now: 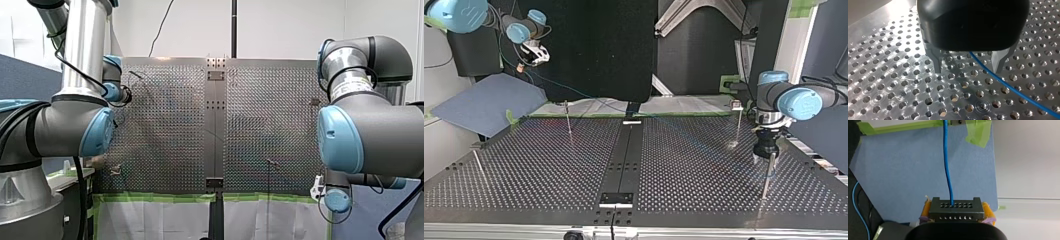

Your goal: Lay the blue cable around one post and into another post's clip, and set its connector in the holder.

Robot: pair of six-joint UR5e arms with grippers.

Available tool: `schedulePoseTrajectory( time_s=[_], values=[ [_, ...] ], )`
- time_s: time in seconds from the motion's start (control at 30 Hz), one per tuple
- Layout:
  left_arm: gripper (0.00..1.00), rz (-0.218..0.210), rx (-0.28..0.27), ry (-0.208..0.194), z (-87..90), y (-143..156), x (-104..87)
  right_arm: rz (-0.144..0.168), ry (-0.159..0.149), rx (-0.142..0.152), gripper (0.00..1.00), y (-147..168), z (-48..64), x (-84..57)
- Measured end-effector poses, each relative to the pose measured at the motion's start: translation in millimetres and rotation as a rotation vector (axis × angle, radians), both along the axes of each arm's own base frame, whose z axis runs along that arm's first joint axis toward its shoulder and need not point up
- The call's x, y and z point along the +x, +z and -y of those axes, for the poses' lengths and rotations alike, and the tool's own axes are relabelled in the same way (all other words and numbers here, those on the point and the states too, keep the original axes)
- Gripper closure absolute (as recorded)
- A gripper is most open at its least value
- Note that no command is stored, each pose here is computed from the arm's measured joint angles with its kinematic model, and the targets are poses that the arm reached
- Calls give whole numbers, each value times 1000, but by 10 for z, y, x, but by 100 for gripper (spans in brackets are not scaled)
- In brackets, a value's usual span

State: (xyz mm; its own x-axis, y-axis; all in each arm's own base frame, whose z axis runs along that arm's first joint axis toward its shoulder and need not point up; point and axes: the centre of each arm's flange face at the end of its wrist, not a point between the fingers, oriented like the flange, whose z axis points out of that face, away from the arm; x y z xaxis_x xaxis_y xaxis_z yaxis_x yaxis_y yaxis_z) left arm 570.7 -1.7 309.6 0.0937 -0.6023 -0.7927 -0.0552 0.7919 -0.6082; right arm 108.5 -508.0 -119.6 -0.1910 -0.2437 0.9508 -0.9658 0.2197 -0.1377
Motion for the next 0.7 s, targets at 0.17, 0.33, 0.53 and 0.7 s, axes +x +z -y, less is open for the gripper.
schedulePoseTrajectory(
  time_s=[0.17,0.33,0.53,0.7],
  values=[
    [0,0,0,0,-1,0,0,-5,46,10,100,-155,72,10],
    [0,0,0,0,-2,0,0,-27,96,11,100,-258,80,40],
    [0,0,0,0,1,1,0,-63,160,-16,100,-175,148,87],
    [0,-3,-1,0,0,-1,-3,-84,210,-48,100,19,203,129]
  ],
)
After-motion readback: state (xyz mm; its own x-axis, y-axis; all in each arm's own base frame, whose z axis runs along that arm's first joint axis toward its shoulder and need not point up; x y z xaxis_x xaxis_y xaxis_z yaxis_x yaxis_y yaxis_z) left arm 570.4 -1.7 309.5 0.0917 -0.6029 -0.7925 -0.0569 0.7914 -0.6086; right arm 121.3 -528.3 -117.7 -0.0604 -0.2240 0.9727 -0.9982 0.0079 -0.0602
